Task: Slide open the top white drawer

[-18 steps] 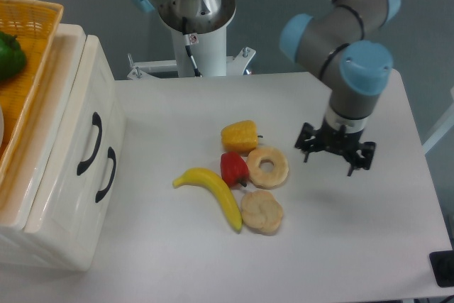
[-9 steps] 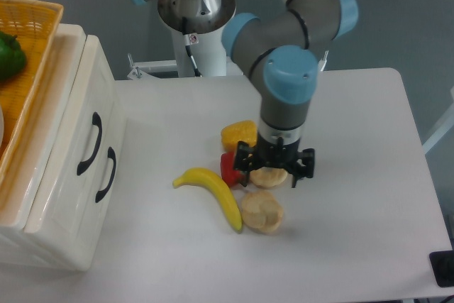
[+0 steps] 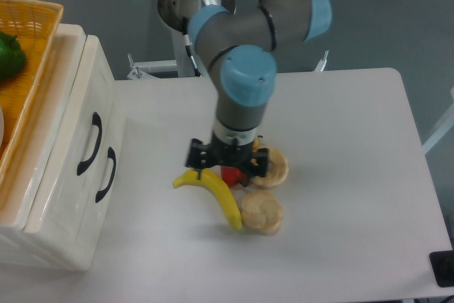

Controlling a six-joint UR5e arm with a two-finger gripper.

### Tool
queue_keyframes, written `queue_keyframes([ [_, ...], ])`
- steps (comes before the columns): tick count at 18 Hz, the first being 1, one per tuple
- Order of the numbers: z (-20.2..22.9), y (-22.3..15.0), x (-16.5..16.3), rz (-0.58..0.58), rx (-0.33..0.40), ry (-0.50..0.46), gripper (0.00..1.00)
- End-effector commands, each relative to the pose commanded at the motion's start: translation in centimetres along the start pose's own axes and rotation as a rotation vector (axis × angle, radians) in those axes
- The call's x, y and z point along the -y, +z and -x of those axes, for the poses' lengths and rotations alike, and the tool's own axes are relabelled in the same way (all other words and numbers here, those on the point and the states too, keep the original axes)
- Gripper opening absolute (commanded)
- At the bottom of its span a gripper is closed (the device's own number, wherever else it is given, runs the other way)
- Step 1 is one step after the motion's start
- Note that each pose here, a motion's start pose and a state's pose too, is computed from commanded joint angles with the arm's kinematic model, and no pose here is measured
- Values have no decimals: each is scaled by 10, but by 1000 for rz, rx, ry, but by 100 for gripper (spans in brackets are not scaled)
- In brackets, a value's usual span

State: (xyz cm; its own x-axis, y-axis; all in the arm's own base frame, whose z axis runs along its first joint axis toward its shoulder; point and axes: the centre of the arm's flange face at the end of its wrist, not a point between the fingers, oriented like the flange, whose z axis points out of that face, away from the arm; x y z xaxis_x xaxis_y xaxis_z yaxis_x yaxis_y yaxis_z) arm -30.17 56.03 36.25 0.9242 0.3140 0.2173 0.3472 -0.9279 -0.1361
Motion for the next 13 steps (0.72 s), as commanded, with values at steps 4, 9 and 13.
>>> queue_keyframes([
  [4, -45, 2, 9, -20, -74, 9, 100],
  [9, -58, 2, 8, 14, -113, -7, 100],
  [13, -59, -18, 2, -5, -132, -14, 100],
])
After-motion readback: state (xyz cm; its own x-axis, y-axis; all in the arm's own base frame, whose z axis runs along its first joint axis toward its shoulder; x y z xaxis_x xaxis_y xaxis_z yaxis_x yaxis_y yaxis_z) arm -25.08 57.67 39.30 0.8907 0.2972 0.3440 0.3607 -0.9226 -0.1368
